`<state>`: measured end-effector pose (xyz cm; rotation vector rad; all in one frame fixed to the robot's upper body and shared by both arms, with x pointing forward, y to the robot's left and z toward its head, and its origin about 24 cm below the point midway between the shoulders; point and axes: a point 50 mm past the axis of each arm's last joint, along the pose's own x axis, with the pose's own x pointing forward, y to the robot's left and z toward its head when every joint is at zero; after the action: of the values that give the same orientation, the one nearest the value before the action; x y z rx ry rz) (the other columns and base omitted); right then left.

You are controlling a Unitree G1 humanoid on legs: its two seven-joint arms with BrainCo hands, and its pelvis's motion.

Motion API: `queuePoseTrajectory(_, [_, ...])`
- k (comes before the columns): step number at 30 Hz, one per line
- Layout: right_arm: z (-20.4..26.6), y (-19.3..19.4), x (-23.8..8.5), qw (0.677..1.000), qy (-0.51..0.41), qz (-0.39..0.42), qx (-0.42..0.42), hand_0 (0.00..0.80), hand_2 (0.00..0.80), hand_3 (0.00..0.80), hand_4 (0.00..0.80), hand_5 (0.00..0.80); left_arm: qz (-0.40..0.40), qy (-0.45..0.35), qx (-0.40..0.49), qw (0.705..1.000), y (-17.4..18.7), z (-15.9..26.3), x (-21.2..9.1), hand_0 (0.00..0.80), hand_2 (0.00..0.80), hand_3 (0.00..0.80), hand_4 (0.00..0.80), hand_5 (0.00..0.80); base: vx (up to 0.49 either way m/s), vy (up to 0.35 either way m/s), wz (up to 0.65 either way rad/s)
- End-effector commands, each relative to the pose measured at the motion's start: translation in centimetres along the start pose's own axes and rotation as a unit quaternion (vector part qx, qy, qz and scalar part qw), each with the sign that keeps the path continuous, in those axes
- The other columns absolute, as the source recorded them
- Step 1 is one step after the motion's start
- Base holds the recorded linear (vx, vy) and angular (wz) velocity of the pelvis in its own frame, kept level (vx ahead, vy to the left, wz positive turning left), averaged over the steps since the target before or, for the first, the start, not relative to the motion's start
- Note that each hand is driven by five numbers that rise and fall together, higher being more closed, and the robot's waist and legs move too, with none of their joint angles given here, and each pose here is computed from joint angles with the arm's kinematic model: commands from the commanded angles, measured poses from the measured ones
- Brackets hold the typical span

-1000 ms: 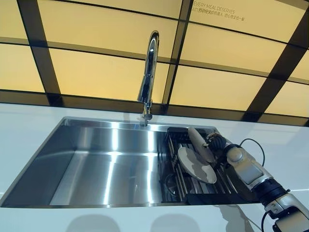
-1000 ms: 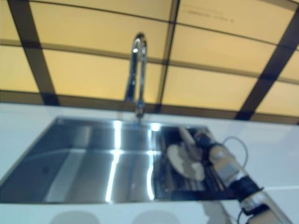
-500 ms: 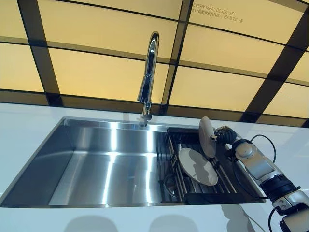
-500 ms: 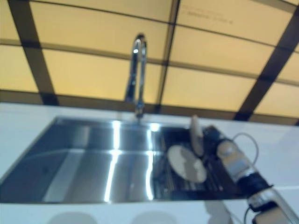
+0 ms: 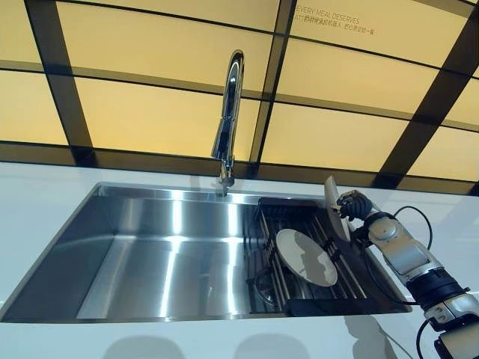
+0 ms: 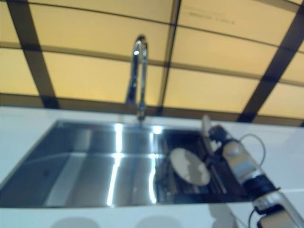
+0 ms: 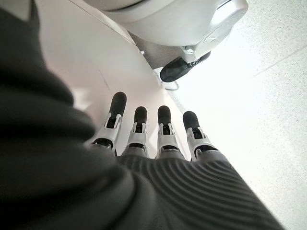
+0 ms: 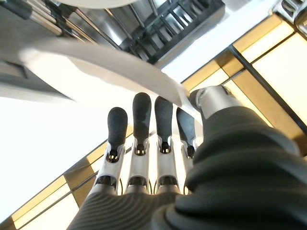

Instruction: Take plates into dishwasher

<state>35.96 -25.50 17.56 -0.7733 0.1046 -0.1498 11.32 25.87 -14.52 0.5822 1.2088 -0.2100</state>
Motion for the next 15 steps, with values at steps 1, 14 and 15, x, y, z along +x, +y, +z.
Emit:
queuePoseTrajectory(1, [4.7,-5.8,0.2,0.99,-0.088,-0.109,0.033,0.8,0.8,0.8,0.8,0.8,-0.01,-0.001,0.037,0.999,-0.6,0.3,0.2,0.0,0.0,0.0,0.0,0.0,0.0,0.0,0.0])
queuePoseTrajectory(14, [7.6,-8.3,-2.2,0.961,-0.192,-0.197,0.033,0.8,0.8,0.8,0.8,0.8,-0.014,0.001,0.031,0.999,-1.1,-0.3,0.2,0.0,0.0,0.0,0.0,0.0,-0.001,0.001,0.0])
queuePoseTrajectory(15, [7.6,-8.3,-2.3,0.961,-0.192,-0.194,0.036,0.8,0.8,0.8,0.8,0.8,-0.014,0.001,0.031,0.999,-1.1,-0.3,0.2,0.0,0.0,0.0,0.0,0.0,-0.015,0.014,-0.06])
